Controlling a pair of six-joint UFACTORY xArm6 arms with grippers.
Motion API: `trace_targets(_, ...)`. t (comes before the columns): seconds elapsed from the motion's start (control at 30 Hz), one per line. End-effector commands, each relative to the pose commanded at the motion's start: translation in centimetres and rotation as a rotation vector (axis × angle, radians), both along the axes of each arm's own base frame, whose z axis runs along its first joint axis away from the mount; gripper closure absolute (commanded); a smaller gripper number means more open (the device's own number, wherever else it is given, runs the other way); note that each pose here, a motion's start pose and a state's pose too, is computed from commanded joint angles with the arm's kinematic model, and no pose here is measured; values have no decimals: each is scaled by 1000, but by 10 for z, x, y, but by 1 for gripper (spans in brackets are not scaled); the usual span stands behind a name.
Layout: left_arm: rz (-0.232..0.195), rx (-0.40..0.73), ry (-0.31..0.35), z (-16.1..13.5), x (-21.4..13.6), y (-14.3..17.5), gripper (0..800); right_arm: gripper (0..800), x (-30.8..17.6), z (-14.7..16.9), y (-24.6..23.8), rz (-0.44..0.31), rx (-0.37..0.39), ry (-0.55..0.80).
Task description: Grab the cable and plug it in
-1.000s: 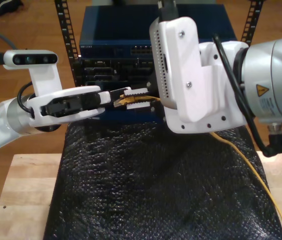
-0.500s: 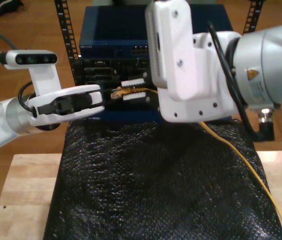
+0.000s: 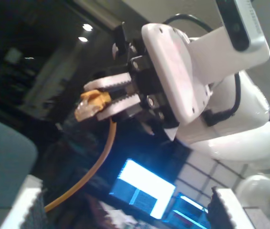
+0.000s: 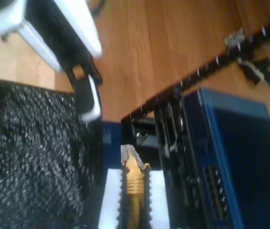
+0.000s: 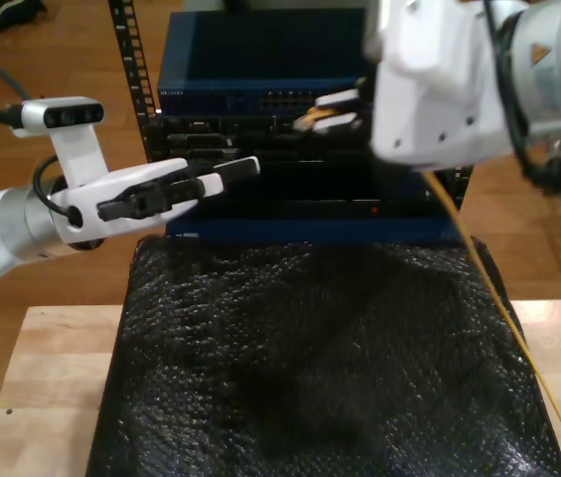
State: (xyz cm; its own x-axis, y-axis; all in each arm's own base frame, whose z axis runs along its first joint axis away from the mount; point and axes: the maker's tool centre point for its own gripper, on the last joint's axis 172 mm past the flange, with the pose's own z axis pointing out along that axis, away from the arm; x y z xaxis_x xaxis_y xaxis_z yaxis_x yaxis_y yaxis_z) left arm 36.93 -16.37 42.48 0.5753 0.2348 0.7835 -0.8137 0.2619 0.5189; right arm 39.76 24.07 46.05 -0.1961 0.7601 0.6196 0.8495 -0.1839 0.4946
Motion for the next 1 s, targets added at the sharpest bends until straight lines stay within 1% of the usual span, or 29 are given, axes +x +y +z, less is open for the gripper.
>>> trace_targets(0.03, 6, 4, -14, 1, 2, 1, 8, 800, 1, -4, -5, -12, -1, 27)
trace_targets(0.1, 24, 24, -71, 11, 9, 7, 8, 800, 2, -13, -15, -27, -8, 79)
trace_targets(0.13, 40, 33, -92, 16, 14, 13, 7, 800, 3, -20, -22, -35, -15, 110)
trace_targets(0.2, 64, 62, -124, 22, 22, 23, 6, 800, 4, -34, -34, -49, -27, 168)
trace_targets(0.27, 79, 107, -148, 22, 29, 28, 5, 800, 8, -40, -48, -72, -32, 201)
trace_targets(0.4, 65, 255, -156, -1, 32, 35, 2, 800, 12, -47, -72, -120, -33, 248)
trace_targets(0.47, 56, 323, -151, -16, 32, 37, 2, 800, 15, -59, -79, -127, -41, 290)
trace_targets(0.57, 41, 392, -146, -36, 28, 40, 2, 800, 15, -77, -87, -132, -59, 345)
trace_targets(0.63, 30, 441, -153, -50, 25, 44, 2, 800, 16, -87, -98, -142, -90, 361)
trace_targets(0.73, 15, 543, -184, -68, 19, 50, 2, 800, 19, -105, -112, -153, -158, 384)
trace_targets(0.8, 0, 609, -197, -80, 15, 56, 2, 800, 17, -118, -119, -175, -193, 425)
trace_targets(0.9, -21, 707, -240, -85, 9, 66, 2, 800, 13, -137, -132, -203, -256, 484)
trace_targets(1.0, -48, 775, -263, -90, 2, 74, 2, 800, 11, -149, -140, -210, -304, 519)
